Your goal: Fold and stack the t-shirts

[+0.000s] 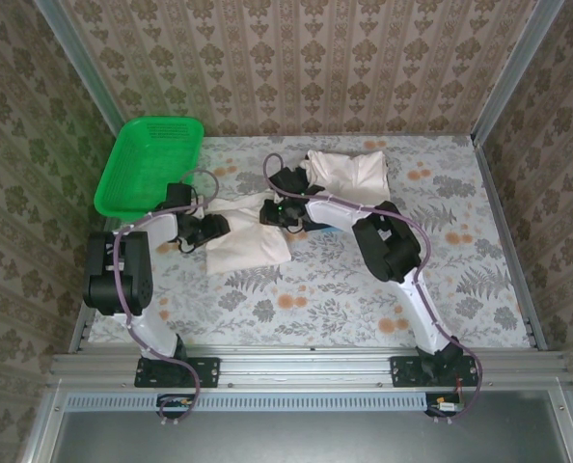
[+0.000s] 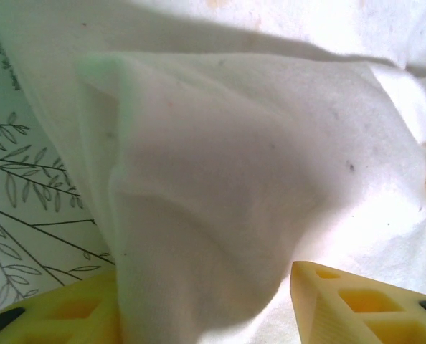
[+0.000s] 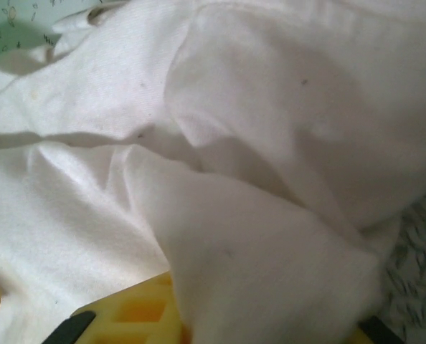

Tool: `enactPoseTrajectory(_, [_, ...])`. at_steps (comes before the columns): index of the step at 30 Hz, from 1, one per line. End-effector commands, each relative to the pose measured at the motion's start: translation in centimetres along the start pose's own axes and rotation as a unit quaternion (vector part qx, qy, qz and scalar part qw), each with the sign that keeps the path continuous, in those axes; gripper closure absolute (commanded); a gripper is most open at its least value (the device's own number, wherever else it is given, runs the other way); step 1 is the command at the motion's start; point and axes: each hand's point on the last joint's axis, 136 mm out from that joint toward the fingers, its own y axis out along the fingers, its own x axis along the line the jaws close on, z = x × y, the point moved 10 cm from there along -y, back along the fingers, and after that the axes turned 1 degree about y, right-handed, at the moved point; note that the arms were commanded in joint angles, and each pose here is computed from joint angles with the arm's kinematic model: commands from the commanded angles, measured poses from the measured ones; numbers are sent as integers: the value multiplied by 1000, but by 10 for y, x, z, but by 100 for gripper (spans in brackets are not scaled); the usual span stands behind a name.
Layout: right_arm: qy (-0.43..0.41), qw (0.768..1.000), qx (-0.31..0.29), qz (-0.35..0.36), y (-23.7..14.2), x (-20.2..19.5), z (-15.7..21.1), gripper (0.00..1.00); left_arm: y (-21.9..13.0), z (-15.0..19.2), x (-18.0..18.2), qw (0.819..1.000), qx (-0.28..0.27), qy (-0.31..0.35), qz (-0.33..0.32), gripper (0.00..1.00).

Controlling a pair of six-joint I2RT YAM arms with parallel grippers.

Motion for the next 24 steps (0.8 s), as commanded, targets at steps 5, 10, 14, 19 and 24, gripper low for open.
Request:
enactPoseTrajectory(5, [-2, 1000, -5, 6, -40, 8, 16, 84, -12, 3, -3, 1000, 16, 13, 12, 31])
enactPoseTrajectory(10, [2, 1000, 2, 8, -37, 2, 23, 89, -4, 8, -1, 999, 44, 16, 10, 27])
enactPoseTrajectory(14, [4, 1000, 3, 3, -37, 2, 24, 92, 7, 16, -4, 997, 71, 19, 33, 37])
enactPoseTrajectory(19, [-20, 1000, -10, -5, -51, 13, 13, 96, 6, 23, -11, 992, 77, 12, 95, 54])
enactPoseTrajectory(24, [-35, 999, -16, -20, -57, 19, 8, 99, 7, 20, -19, 985, 80, 8, 155, 68])
